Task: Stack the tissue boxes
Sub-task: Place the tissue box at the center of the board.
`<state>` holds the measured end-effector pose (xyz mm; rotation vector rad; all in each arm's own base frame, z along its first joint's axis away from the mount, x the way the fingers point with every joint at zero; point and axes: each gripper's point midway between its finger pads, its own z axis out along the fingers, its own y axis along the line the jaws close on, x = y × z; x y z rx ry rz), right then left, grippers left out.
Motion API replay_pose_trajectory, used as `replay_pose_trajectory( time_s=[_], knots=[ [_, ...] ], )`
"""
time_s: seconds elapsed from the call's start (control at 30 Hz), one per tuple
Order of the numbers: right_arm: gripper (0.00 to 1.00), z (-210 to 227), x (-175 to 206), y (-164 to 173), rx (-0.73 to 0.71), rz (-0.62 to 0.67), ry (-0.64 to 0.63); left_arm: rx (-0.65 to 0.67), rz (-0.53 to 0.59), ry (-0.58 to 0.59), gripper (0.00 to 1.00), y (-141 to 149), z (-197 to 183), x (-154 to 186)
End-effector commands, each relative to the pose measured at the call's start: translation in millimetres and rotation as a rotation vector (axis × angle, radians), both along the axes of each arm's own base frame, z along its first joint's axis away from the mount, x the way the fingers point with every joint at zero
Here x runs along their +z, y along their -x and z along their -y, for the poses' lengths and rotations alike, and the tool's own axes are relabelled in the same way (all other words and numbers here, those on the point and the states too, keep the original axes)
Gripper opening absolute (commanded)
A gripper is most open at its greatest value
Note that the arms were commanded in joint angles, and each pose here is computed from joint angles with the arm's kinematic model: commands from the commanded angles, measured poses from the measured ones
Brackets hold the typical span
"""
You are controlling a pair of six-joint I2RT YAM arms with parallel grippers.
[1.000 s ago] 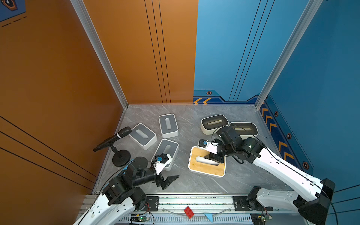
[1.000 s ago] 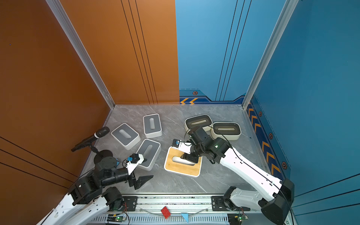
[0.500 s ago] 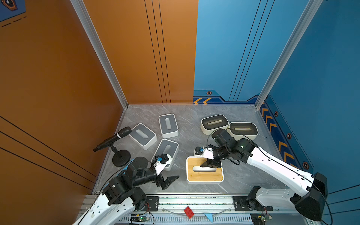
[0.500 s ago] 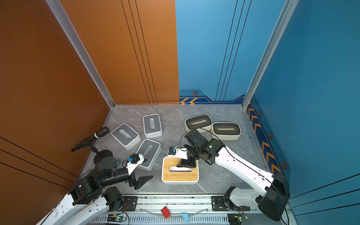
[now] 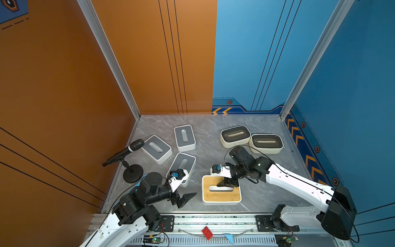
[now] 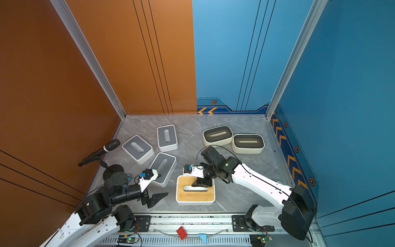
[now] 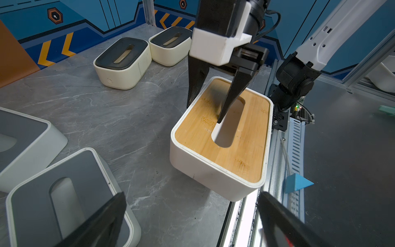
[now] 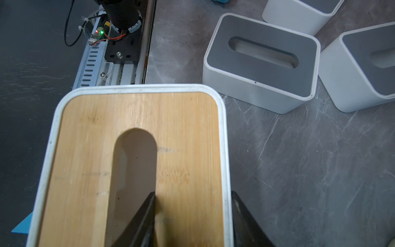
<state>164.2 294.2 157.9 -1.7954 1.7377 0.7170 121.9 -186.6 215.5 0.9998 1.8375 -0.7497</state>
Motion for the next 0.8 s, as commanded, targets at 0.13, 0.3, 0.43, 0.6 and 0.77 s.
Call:
replay_pose_trajectory(
  time_s=[0.13, 0.3, 0.43, 0.6, 0.77],
  knots=[
    [0.15, -13.3, -18.6, 0.0, 0.053, -0.031, -0.007, 0.032, 0.012, -0.043, 0.98, -6.4, -3.5, -10.0],
    [0.15, -16.9, -22.2, -1.1, 0.044, -0.036, -0.012, 0.049, 0.007, -0.062, 0.98, -9.8, -5.0, -13.7],
    [0.14, -16.9, -23.4, -3.4, 0.032, -0.015, -0.023, 0.065, 0.004, -0.077, 0.98, -13.0, -7.0, -16.3],
    [0.14, -16.3, -24.5, -2.0, 0.021, -0.006, -0.044, 0.073, 0.003, -0.081, 0.98, -14.6, -8.1, -17.4],
    [0.14, -14.8, -30.7, -4.7, 0.002, 0.006, -0.045, 0.089, -0.006, -0.101, 0.98, -17.9, -9.1, -22.8]
  ],
)
